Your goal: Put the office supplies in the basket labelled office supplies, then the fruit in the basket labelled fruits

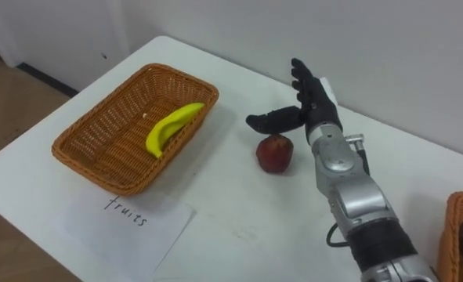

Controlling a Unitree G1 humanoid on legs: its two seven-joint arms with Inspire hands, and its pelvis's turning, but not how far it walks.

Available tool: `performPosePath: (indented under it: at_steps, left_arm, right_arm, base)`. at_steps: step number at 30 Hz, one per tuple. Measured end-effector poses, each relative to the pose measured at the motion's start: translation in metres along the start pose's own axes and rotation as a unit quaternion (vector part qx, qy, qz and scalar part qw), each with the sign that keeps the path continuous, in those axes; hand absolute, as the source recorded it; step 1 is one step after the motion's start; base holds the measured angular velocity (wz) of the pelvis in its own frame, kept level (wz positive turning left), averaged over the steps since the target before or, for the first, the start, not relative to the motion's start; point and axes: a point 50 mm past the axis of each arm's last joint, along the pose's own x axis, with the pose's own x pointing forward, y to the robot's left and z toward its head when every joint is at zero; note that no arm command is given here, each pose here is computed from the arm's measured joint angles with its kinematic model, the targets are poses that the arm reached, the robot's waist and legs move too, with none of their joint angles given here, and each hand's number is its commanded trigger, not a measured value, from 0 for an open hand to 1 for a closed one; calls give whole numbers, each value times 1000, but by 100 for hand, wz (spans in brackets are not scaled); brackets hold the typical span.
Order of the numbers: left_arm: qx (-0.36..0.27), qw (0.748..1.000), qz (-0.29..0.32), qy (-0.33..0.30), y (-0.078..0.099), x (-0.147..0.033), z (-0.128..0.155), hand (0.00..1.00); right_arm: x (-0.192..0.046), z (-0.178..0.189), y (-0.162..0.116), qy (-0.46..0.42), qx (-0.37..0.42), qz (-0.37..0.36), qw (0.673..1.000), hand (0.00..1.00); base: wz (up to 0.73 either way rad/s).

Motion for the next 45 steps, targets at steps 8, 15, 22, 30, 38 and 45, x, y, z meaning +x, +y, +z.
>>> performPosePath:
  at_steps: [8,15,22,30,38,45]
  left_arm:
    - [-2,1000,-5,-2,-2,0,0,0]
    - [-1,1000,-7,-9,-4,0,0,0]
    - [-1,1000,-9,-10,-5,0,-1,0]
    - [-1,1000,-11,-10,-5,0,-1,0]
    - [-1,1000,-17,-10,-6,0,-1,0]
    - [-1,1000,-19,-10,-6,0,-1,0]
  right_arm:
    - [-12,-27,2,38,0,24,999,0]
    - [-13,-31,4,37,-10,32,999,0]
    - [-15,-35,4,42,-10,33,999,0]
    - [-17,-40,5,41,-33,41,998,0]
    - [-18,-42,5,44,-45,45,997,0]
    - [-18,-42,5,45,-45,45,997,0]
  base:
    - [0]
    - [0]
    - [0]
    - [0]
    - [0]
    - [0]
